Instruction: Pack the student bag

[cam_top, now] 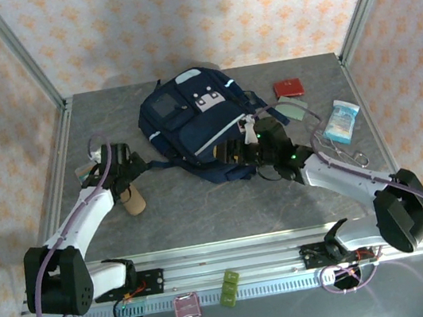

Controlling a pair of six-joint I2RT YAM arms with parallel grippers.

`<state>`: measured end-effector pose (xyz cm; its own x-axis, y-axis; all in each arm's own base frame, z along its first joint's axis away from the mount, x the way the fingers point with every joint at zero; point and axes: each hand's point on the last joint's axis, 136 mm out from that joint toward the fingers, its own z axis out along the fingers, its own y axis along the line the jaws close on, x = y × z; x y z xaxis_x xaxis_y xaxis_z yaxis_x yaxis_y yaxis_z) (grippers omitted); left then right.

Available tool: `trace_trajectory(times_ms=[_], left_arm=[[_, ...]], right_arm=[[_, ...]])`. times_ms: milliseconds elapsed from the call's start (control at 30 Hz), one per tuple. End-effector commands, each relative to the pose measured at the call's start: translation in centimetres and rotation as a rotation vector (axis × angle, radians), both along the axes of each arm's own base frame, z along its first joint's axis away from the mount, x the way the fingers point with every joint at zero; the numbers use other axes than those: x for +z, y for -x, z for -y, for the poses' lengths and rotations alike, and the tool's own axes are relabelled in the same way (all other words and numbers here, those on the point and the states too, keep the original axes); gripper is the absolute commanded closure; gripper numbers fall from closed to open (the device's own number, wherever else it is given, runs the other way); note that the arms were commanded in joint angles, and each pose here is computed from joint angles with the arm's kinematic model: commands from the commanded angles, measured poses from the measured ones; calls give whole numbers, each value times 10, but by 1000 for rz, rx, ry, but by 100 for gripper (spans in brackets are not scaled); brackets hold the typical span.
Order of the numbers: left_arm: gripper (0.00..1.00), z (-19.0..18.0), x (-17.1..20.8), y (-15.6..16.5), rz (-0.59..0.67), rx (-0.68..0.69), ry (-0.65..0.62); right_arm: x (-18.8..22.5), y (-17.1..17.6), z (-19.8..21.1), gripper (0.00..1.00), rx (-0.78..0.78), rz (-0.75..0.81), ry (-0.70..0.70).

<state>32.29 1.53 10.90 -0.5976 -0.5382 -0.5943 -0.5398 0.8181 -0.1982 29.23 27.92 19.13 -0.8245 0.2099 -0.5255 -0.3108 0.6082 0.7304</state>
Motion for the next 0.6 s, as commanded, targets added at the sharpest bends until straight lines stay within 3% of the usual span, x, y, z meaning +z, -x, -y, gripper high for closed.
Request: trace_trajectory(times_ms=[0, 233, 433, 567], left_arm=[[1, -11, -22, 8, -58, 40, 1], [4, -29, -60, 4, -156, 58, -20], [14, -26, -84, 0, -217, 36, -6], [32, -19, -91, 0, -228, 11, 25]], right_arm=[[22, -4, -5, 31, 13, 65, -43], [19, -1, -1, 31, -4, 59, -42], [16, 0, 2, 32, -22, 50, -48], [16, 0, 4, 32, -34, 51, -48]])
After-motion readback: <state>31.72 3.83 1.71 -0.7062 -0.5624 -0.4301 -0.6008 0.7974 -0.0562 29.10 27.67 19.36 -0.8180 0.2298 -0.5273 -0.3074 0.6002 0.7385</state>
